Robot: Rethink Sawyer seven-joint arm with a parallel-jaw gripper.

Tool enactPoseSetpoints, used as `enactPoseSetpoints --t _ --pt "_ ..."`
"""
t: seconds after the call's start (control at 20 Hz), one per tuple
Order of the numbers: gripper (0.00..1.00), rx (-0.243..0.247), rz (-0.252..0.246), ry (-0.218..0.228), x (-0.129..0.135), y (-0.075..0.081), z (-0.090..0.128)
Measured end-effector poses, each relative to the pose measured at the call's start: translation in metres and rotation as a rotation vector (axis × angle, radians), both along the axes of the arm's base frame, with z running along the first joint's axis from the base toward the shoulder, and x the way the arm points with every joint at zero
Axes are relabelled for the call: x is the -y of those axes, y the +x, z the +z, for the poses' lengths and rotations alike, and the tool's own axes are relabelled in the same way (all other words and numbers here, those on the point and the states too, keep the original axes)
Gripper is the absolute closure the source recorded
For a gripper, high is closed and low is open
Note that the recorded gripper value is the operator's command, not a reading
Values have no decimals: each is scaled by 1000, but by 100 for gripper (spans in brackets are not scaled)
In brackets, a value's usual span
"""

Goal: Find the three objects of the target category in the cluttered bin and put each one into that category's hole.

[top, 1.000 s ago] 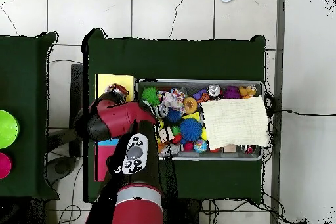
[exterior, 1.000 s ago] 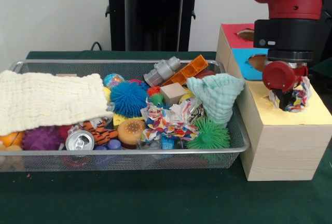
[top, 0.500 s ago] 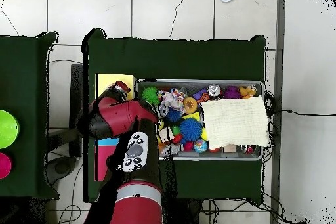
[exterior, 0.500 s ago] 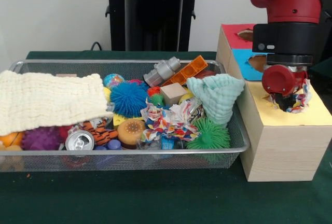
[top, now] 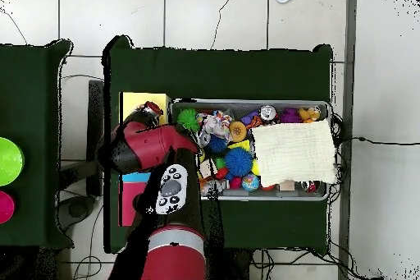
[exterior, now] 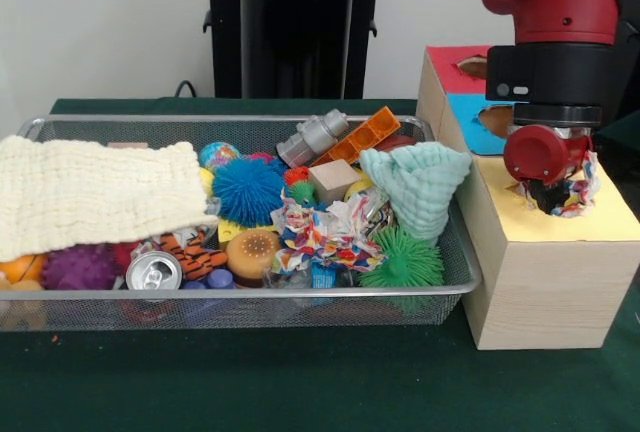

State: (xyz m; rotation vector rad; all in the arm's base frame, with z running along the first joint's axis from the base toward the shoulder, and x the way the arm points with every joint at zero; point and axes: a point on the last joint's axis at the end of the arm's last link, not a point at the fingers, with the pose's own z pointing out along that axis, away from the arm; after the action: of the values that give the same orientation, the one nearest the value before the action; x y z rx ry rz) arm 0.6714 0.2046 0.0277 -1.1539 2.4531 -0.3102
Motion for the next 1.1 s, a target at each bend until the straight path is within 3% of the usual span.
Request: enactPoseSetpoints --t 0.4,1.1 --pt "100 -29 -23 31 5 -5 7" --pt "100 -72 -38 47 1 -20 69"
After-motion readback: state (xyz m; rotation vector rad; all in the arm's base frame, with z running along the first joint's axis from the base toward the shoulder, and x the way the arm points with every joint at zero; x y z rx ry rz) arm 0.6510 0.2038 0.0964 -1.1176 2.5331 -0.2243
